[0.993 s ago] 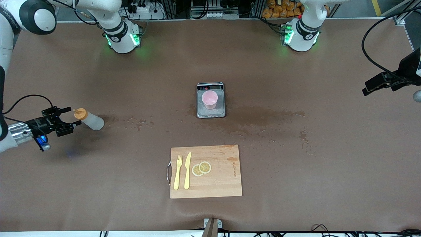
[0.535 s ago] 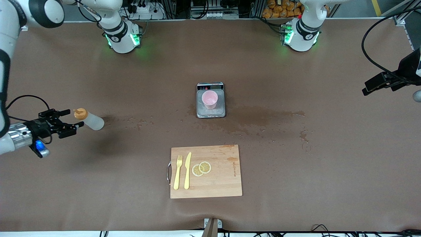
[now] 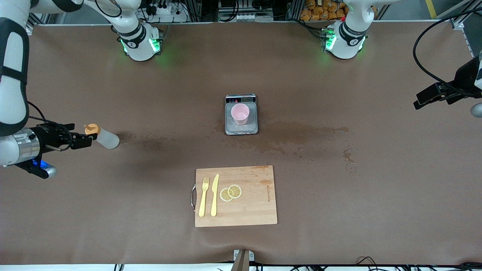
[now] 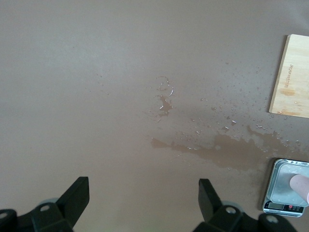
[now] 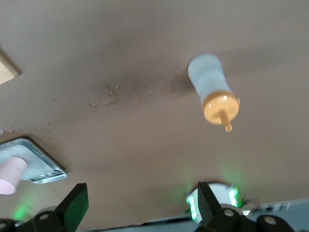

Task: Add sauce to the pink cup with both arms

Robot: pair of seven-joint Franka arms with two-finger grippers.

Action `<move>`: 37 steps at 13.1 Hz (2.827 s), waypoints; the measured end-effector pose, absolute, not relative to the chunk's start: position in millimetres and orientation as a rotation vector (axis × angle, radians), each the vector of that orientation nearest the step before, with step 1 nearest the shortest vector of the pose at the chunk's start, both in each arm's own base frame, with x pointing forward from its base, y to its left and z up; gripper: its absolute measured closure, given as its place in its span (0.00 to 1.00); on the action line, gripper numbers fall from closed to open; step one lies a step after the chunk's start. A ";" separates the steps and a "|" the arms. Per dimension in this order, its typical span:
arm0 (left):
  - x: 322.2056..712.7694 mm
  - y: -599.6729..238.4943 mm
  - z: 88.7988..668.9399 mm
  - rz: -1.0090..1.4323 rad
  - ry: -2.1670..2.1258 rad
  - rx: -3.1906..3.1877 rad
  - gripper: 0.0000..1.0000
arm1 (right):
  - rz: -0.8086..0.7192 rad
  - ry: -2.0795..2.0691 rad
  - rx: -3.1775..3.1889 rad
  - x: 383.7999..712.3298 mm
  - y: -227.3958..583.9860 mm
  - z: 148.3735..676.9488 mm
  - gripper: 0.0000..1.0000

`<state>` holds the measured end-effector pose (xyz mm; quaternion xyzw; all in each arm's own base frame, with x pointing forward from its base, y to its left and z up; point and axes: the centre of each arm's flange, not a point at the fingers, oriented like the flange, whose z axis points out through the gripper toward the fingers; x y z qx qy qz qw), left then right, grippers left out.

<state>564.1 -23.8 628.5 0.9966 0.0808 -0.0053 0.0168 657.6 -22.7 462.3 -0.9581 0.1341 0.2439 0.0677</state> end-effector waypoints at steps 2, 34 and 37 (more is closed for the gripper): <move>564.0 -25.8 628.3 -0.017 0.246 3.098 0.00 | 0.588 0.344 -2.926 649.7 -21.7 472.0 0.00; 563.6 -33.8 629.8 -0.012 0.222 3.104 0.00 | -0.192 0.151 -3.177 593.5 47.8 656.3 0.00; 563.6 -33.9 629.8 -0.012 0.222 3.104 0.00 | -0.185 0.136 -3.178 593.7 42.1 656.0 0.00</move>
